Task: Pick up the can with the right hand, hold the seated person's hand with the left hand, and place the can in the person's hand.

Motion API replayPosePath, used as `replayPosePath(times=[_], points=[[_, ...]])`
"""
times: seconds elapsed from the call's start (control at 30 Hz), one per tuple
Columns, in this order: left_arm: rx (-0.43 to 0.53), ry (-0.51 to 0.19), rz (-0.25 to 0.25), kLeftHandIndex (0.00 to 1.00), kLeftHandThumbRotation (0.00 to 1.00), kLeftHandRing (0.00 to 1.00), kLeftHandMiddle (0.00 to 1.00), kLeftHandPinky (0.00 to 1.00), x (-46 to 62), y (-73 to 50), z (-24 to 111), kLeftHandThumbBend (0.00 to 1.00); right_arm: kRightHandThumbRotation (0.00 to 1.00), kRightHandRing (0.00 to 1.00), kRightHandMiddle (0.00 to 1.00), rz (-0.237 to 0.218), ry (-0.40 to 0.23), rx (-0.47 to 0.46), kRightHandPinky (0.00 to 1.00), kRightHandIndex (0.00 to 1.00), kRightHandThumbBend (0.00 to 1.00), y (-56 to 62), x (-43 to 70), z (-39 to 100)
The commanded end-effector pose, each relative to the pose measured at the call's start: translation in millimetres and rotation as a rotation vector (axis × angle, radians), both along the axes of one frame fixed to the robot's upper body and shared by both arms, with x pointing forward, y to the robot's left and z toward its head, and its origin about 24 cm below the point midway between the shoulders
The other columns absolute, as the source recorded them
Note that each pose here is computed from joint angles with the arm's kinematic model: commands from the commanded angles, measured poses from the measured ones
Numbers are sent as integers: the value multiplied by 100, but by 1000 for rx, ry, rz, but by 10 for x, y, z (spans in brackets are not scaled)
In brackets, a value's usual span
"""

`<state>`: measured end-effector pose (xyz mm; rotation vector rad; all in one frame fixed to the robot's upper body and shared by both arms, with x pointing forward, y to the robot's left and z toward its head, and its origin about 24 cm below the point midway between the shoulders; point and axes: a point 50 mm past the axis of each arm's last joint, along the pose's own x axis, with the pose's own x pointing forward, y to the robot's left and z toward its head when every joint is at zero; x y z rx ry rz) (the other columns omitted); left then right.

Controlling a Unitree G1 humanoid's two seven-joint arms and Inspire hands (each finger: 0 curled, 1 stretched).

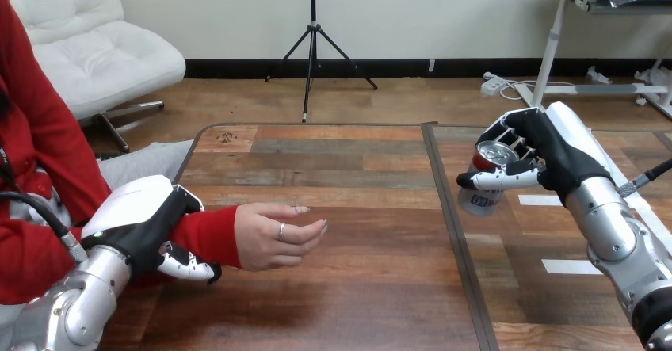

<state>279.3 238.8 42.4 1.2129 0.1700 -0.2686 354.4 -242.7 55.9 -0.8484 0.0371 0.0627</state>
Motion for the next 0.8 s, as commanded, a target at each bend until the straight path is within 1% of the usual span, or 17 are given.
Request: replayPosePath(times=[0.0, 0.13, 0.33, 0.53, 0.77], points=[[-53, -349, -77, 33, 0, 21, 30, 15, 393, -231, 837, 67, 0, 36, 43, 42, -128, 18, 32, 48, 70, 116, 173, 357], [-56, -348, -74, 33, 0, 22, 31, 15, 414, -257, 854, 66, 0, 36, 43, 41, -124, 20, 32, 48, 70, 123, 177, 356], [-66, -357, -91, 33, 0, 22, 32, 16, 450, -304, 869, 65, 0, 36, 43, 47, -126, 27, 32, 48, 70, 130, 176, 356], [-91, -345, -94, 34, 0, 22, 32, 16, 493, -359, 877, 66, 0, 37, 43, 50, -128, 27, 33, 48, 70, 144, 179, 357], [-107, -350, -123, 33, 0, 21, 30, 14, 536, -448, 904, 67, 0, 38, 43, 59, -131, 40, 34, 48, 70, 165, 183, 361]])
